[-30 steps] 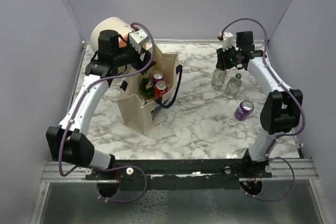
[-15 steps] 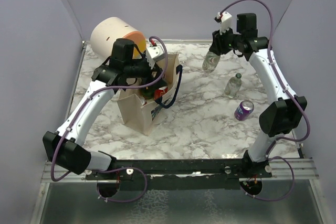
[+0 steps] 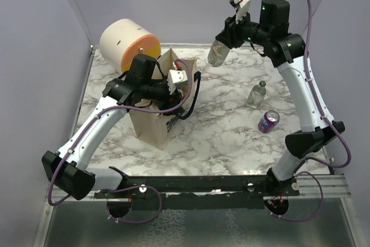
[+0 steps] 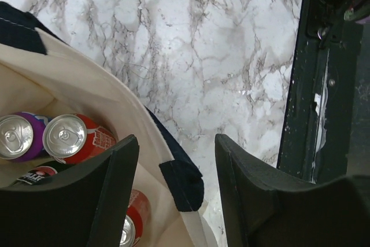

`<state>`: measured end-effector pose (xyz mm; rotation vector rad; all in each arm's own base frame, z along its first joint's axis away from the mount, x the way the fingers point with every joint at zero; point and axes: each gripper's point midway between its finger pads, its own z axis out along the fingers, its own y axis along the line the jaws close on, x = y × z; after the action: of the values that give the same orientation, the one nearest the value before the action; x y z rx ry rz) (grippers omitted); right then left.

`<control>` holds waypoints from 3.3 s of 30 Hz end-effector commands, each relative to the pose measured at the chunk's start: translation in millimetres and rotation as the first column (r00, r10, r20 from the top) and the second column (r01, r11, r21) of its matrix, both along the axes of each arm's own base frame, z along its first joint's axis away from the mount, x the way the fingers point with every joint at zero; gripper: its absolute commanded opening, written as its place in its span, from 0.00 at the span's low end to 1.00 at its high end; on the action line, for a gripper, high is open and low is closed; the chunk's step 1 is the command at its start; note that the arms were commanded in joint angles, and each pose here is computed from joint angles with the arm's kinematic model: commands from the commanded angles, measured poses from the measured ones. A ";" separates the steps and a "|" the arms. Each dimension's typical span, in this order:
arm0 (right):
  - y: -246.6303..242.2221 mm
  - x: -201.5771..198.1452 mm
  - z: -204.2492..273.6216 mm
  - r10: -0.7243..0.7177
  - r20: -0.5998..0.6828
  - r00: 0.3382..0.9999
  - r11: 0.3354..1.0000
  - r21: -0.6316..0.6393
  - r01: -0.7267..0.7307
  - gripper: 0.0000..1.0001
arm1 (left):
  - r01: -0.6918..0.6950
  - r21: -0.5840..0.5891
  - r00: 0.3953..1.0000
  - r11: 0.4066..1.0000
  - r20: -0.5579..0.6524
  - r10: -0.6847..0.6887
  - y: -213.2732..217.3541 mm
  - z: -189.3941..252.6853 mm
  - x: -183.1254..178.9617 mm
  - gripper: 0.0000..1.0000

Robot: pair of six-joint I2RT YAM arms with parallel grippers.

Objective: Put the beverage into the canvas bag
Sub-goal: Pick up the drink from the center of the board, then place the drink in the canvas bag.

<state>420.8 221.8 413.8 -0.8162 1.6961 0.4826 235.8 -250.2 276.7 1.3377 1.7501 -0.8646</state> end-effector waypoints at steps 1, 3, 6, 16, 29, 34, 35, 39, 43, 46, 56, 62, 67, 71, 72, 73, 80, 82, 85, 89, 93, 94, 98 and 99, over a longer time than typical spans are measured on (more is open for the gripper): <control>18.1 -39.6 93.1 0.053 0.227 0.972 0.990 0.113 -0.080 0.01 | 0.066 0.038 0.997 0.997 0.029 -0.068 3.9 -5.4 -19.3 0.55; 28.9 -46.5 99.8 0.078 0.234 0.969 0.985 0.132 -0.111 0.01 | 0.077 0.043 0.996 0.996 0.032 -0.078 3.3 -5.8 -22.2 0.52; 50.9 -57.9 104.0 0.131 0.238 0.963 0.976 0.140 -0.167 0.01 | 0.084 0.053 0.996 0.995 0.039 -0.086 4.2 -6.9 -24.2 0.46; 114.7 -75.9 90.0 0.273 0.201 0.941 0.934 0.181 -0.309 0.01 | 0.130 0.095 0.989 0.987 0.066 -0.136 12.7 -24.1 -33.2 0.29; 176.2 -46.4 -9.2 0.392 0.011 0.920 0.911 0.134 -0.390 0.01 | 0.226 0.097 0.966 0.969 0.104 -0.236 7.5 -46.1 -35.1 0.22; 179.3 -40.4 -36.1 0.412 -0.013 0.911 0.910 0.065 -0.410 0.01 | 0.225 0.116 0.964 0.967 0.119 -0.239 9.0 -49.7 -31.8 0.21; 178.8 -40.1 -41.4 0.416 -0.015 0.909 0.909 0.048 -0.415 0.01 | 0.223 0.120 0.964 0.967 0.122 -0.237 9.5 -50.1 -30.8 0.21; 176.4 -37.7 -52.1 0.419 -0.003 0.908 0.908 0.006 -0.419 0.01 | 0.207 0.132 0.966 0.969 0.128 -0.224 11.6 -49.4 -25.2 0.16; 171.8 -28.4 -59.6 0.391 0.024 0.920 0.920 -0.046 -0.390 0.01 | 0.184 0.135 0.972 0.974 0.122 -0.200 13.4 -47.8 -20.8 0.11; 168.2 -19.7 -61.8 0.364 0.048 0.930 0.929 -0.084 -0.359 0.01 | 0.178 0.159 0.973 0.971 0.119 -0.198 18.4 -53.3 -20.0 0.05; 164.2 -7.0 -67.9 0.338 0.090 0.937 0.935 -0.144 -0.324 0.01 | 0.193 0.208 0.972 0.959 0.097 -0.216 26.7 -63.9 -24.3 0.00; 159.9 -2.6 -78.0 0.330 0.096 0.939 0.933 -0.183 -0.310 0.01 | 0.185 0.219 0.973 0.958 0.093 -0.209 26.5 -62.2 -20.3 0.00; 156.4 -3.3 -77.4 0.340 0.097 0.935 0.927 -0.200 -0.316 0.01 | 0.181 0.218 0.973 0.959 0.105 -0.207 24.3 -61.1 -15.0 0.00; 152.5 -7.4 -80.8 0.350 0.080 0.933 0.919 -0.220 -0.326 0.01 | 0.182 0.208 0.971 0.961 0.116 -0.209 21.5 -60.1 -13.0 0.00; 151.5 -8.6 -82.8 0.352 0.071 0.933 0.918 -0.223 -0.329 0.01 | 0.180 0.204 0.971 0.962 0.119 -0.207 21.1 -59.5 -12.1 0.00; 150.7 -9.7 -84.7 0.353 0.064 0.933 0.916 -0.227 -0.331 0.01 | 0.181 0.201 0.971 0.963 0.120 -0.207 20.4 -59.1 -11.9 0.00; 148.8 -10.0 -103.9 0.359 0.011 0.933 0.902 -0.260 -0.344 0.01 | 0.188 0.179 0.968 0.966 0.132 -0.213 16.4 -53.6 -11.0 0.00; 147.2 -8.8 -109.7 0.353 0.006 0.936 0.902 -0.269 -0.338 0.01 | 0.191 0.173 0.967 0.966 0.134 -0.216 15.4 -53.3 -11.3 0.00; 147.4 -9.5 -118.3 0.350 -0.007 0.937 0.902 -0.267 -0.339 0.01 | 0.189 0.169 0.967 0.967 0.137 -0.213 15.0 -51.6 -10.9 0.00; 148.9 -7.2 -127.1 0.340 -0.035 0.940 0.904 -0.263 -0.337 0.01 | 0.188 0.170 0.966 0.967 0.144 -0.213 15.3 -49.9 -10.8 0.00; 150.3 -4.2 -135.1 0.334 -0.053 0.941 0.903 -0.269 -0.336 0.01 | 0.188 0.169 0.965 0.968 0.152 -0.214 15.1 -49.1 -10.6 0.00; 150.5 -4.7 -137.3 0.335 -0.057 0.941 0.902 -0.270 -0.337 0.01 | 0.188 0.168 0.964 0.968 0.157 -0.214 15.3 -48.2 -10.4 0.00; 149.2 -4.4 -145.0 0.332 -0.064 0.941 0.900 -0.278 -0.337 0.01 | 0.188 0.167 0.963 0.968 0.164 -0.215 14.9 -46.4 -9.7 0.00; 148.7 -3.2 -146.2 0.327 -0.064 0.943 0.901 -0.281 -0.331 0.01 | 0.189 0.165 0.962 0.968 0.166 -0.217 14.5 -45.7 -9.8 0.00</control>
<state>402.4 365.9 244.1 -1.3776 1.7598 0.5244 219.2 -240.3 230.5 1.6642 1.5694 -0.7492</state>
